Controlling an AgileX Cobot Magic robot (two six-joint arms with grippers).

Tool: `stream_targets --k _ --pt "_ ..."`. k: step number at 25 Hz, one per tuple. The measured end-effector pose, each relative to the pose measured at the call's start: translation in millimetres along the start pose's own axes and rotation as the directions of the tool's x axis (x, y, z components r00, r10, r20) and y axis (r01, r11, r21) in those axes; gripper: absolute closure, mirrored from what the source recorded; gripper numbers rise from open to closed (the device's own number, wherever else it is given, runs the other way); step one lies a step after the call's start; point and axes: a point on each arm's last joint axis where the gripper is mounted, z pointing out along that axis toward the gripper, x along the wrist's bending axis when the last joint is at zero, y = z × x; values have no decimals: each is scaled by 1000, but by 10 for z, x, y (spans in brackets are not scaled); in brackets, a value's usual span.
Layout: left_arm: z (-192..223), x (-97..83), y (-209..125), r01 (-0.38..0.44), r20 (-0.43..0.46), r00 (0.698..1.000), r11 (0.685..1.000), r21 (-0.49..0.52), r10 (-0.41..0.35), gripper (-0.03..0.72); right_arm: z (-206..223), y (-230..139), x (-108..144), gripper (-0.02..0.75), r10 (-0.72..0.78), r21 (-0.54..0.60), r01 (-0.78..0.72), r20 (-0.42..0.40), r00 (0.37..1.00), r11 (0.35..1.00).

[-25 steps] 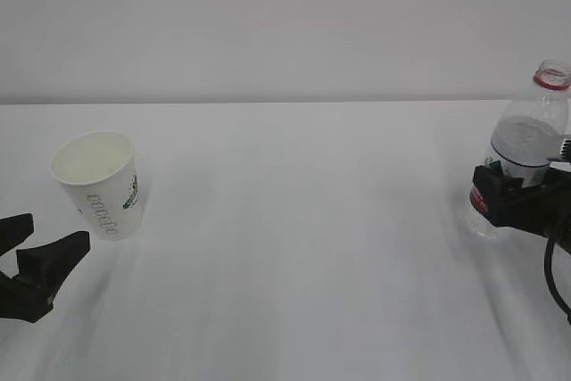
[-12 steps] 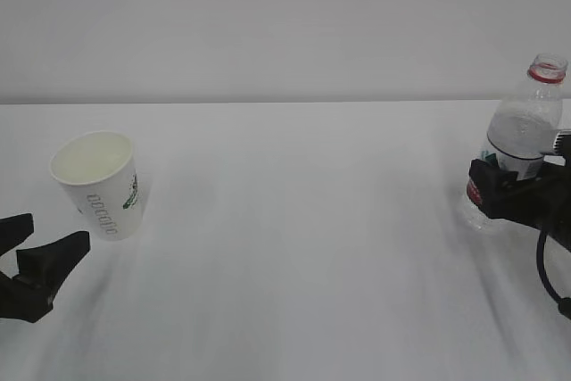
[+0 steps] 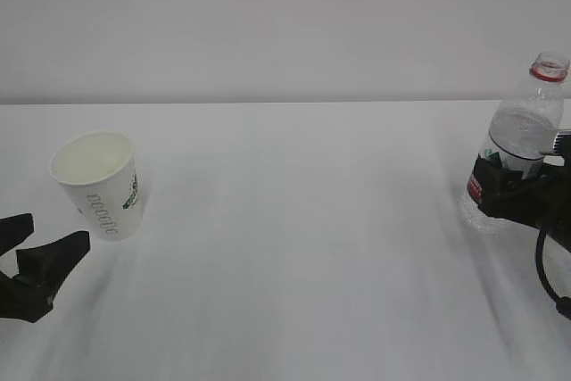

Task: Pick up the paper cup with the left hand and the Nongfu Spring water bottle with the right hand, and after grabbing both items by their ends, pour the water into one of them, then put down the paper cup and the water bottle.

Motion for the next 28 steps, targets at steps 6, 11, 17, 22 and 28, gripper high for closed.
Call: stream_targets --k 6,11,17,22,28 --pt "0 0 0 0 0 1000 1000 0 0 97 0 0 2 270 -1 0 1 -2 1000 1000" --pt "0 0 0 0 0 1000 1000 0 0 97 1 -5 3 308 -1 2 1 -3 1000 1000" --pt "0 0 0 0 0 1000 1000 0 0 97 1 -3 3 311 1 0 -1 -4 1000 1000" --pt "0 0 0 0 0 1000 1000 0 0 97 1 -3 3 312 16 0 -16 -3 1000 1000" --pt "0 0 0 0 0 1000 1000 0 0 97 0 -5 25 316 7 2 -7 -27 1000 1000"
